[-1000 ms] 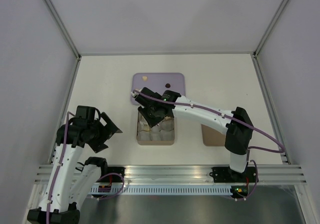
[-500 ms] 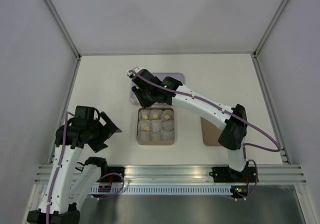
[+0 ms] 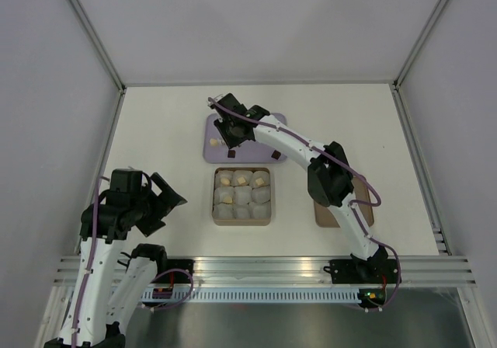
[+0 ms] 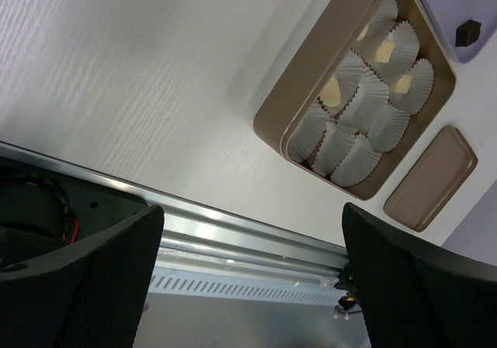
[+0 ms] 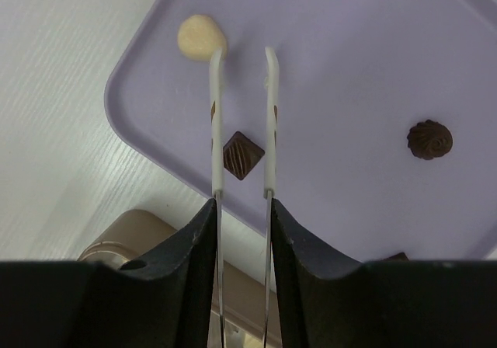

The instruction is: Pack the chocolate

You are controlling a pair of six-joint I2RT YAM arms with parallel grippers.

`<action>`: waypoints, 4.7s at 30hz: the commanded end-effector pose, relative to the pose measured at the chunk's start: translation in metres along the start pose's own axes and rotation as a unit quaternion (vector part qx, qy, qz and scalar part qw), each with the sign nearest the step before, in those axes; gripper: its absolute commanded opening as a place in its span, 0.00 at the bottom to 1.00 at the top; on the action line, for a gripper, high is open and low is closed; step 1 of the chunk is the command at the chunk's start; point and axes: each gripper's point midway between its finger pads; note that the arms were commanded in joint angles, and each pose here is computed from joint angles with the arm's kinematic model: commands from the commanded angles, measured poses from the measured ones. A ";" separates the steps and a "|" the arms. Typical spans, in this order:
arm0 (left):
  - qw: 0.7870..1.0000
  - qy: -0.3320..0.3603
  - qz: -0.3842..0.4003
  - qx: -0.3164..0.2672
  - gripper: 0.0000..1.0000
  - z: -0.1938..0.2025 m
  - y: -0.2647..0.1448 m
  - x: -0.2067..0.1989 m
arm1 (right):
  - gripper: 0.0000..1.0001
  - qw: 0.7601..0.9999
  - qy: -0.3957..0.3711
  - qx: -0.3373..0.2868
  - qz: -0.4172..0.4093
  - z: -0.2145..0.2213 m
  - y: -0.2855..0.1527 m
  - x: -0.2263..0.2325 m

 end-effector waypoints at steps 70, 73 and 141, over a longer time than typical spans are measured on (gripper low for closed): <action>0.999 -0.017 0.027 -0.024 1.00 -0.009 -0.006 -0.013 | 0.36 0.996 -0.046 -0.060 -0.042 -0.024 0.003 0.013; 0.999 -0.019 0.027 -0.023 1.00 -0.009 -0.005 -0.013 | 0.32 0.996 -0.048 -0.066 -0.041 -0.027 0.001 0.012; 0.998 -0.041 0.037 -0.014 1.00 0.000 -0.001 -0.010 | 0.17 0.996 -0.027 0.047 -0.075 0.163 -0.153 0.075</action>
Point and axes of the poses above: each gripper's point midway between its finger pads, its own y axis out along the fingers, its own x axis along the line the jaws close on, z = x × y, and after that the axes turned 4 degrees about -y, right-handed
